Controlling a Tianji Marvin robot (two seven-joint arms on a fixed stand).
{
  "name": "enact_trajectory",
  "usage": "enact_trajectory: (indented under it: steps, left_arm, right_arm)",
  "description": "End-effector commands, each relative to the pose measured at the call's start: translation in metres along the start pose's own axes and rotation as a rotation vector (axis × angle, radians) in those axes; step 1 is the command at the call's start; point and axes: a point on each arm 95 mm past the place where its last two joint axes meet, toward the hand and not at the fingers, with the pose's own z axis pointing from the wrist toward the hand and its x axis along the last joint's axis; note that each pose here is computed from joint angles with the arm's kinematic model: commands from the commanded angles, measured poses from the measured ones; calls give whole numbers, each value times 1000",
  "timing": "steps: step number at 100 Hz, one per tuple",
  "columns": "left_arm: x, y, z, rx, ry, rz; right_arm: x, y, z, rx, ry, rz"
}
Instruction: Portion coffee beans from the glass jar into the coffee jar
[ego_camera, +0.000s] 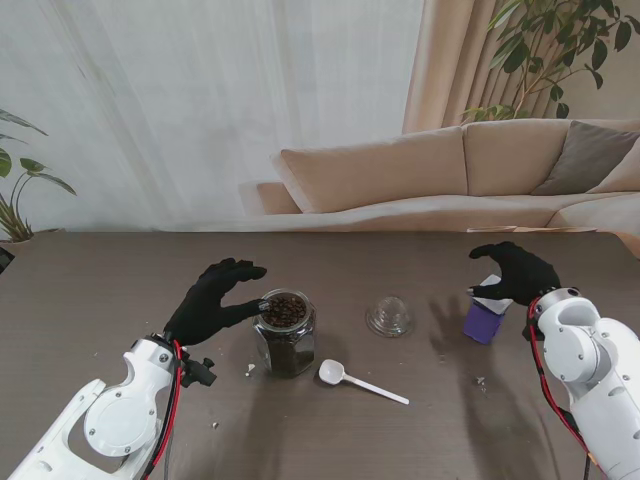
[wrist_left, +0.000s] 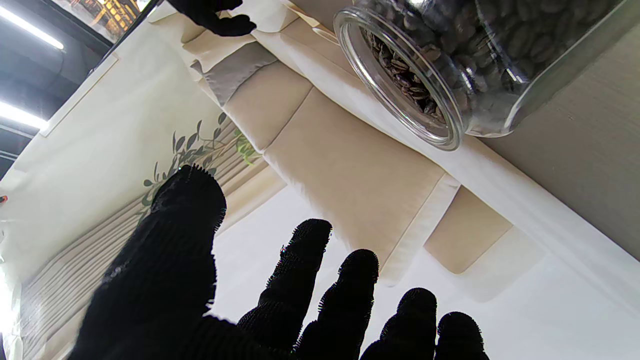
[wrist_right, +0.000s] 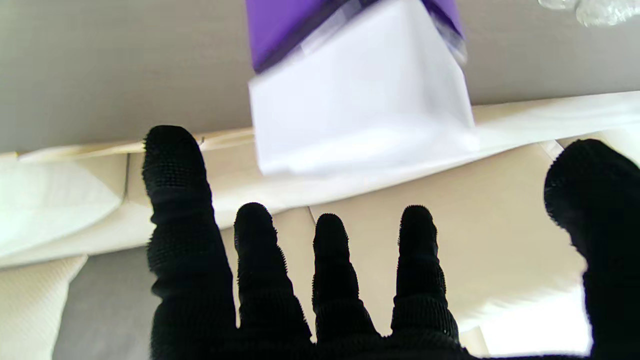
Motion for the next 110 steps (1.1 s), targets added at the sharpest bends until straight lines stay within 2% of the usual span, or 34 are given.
enact_trajectory:
  steps: [1, 29, 49, 80, 110]
  left_arm:
    - [1, 2, 0, -13, 5, -5]
    - [2, 2, 0, -6, 12, -12]
    - [2, 2, 1, -2, 20, -19]
    - [1, 5, 1, 6, 23, -34]
    - [2, 7, 0, 6, 23, -41]
  right_arm:
    - [19, 20, 1, -36, 50, -25]
    - [75, 55, -3, -61, 158, -106]
    - [114, 64, -1, 1, 188, -127]
    - [151, 50, 11, 85, 181, -117]
    - [170, 19, 18, 165, 169, -99]
